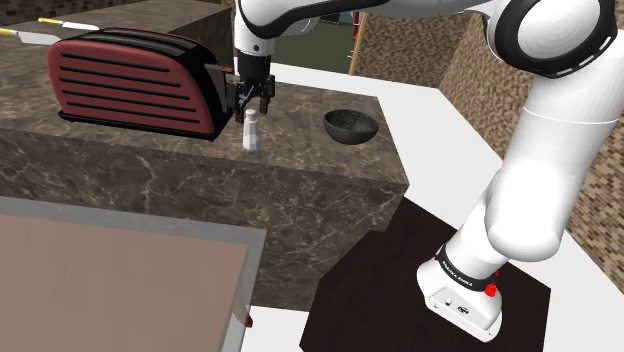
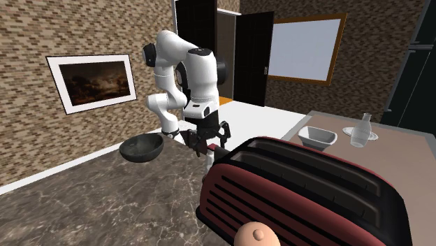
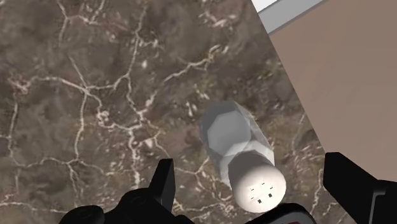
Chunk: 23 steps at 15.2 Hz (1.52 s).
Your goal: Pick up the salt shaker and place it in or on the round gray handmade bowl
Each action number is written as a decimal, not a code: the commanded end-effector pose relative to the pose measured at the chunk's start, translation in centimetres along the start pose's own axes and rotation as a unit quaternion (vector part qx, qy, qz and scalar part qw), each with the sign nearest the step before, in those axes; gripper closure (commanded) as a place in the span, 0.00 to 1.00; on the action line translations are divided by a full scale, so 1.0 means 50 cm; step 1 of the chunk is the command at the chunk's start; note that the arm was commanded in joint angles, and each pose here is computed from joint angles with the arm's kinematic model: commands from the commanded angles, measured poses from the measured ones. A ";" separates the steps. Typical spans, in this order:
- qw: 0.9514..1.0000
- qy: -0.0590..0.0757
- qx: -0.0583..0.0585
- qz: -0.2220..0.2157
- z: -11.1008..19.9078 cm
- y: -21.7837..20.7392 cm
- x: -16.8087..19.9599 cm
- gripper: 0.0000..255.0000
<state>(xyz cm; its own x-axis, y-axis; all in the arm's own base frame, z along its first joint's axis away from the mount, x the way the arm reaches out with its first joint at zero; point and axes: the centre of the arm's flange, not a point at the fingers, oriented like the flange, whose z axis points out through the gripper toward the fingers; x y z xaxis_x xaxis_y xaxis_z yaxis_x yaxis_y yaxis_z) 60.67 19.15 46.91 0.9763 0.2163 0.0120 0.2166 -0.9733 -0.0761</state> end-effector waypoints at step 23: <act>1.000 0.000 0.000 0.000 -0.116 -0.009 0.001 1.00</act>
<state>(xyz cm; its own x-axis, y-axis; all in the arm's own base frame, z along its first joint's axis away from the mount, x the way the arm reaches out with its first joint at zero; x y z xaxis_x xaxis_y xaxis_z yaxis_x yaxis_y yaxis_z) 60.68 19.20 52.13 0.9763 0.2162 0.0124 0.2165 -0.9733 -0.0761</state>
